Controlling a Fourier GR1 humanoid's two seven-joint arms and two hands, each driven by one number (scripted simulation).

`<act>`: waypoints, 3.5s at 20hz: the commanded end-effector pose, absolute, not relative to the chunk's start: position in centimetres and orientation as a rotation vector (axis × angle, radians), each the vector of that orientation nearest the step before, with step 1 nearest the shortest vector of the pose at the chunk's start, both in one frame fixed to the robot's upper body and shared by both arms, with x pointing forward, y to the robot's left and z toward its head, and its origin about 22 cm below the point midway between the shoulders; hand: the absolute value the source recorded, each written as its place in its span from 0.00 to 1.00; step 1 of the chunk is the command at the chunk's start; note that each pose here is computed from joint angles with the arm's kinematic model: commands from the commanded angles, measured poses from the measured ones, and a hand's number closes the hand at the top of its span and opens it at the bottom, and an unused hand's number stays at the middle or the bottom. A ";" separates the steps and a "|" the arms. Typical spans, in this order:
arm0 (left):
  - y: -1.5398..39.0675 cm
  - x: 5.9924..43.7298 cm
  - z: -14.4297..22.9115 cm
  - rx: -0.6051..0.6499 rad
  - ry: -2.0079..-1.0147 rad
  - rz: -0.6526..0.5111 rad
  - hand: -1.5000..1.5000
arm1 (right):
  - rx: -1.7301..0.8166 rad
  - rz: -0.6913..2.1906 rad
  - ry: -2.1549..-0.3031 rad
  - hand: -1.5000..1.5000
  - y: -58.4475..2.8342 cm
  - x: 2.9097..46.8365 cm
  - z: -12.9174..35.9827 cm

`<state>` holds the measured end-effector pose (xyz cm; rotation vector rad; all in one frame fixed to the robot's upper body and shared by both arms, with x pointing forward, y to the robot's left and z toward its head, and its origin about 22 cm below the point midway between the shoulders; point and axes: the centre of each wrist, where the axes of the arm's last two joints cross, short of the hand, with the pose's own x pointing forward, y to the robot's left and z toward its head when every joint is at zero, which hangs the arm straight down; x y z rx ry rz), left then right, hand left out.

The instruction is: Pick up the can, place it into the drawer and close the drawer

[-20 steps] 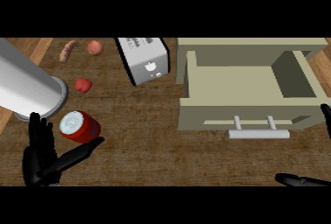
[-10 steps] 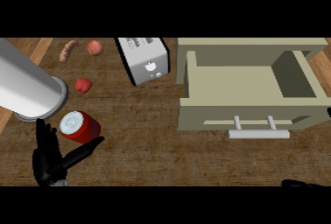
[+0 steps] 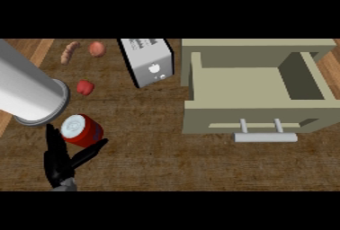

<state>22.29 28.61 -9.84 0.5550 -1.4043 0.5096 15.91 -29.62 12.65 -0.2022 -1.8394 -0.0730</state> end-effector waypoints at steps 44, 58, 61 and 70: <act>22.7 34.3 -9.3 -0.065 -1.613 0.123 1.00 | -0.240 -0.049 -1.876 0.00 -30.1 16.4 13.5; 14.0 39.7 2.4 -0.161 -1.685 -0.066 1.00 | -0.295 -0.056 -1.891 0.00 -31.2 16.1 15.6; 13.2 39.5 5.3 -0.184 -1.679 -0.086 1.00 | -0.302 -0.060 -1.857 0.00 -30.5 16.0 13.1; 8.8 40.9 15.8 -0.159 -1.728 -0.113 1.00 | -0.295 -0.071 -1.868 0.00 -30.3 16.8 14.6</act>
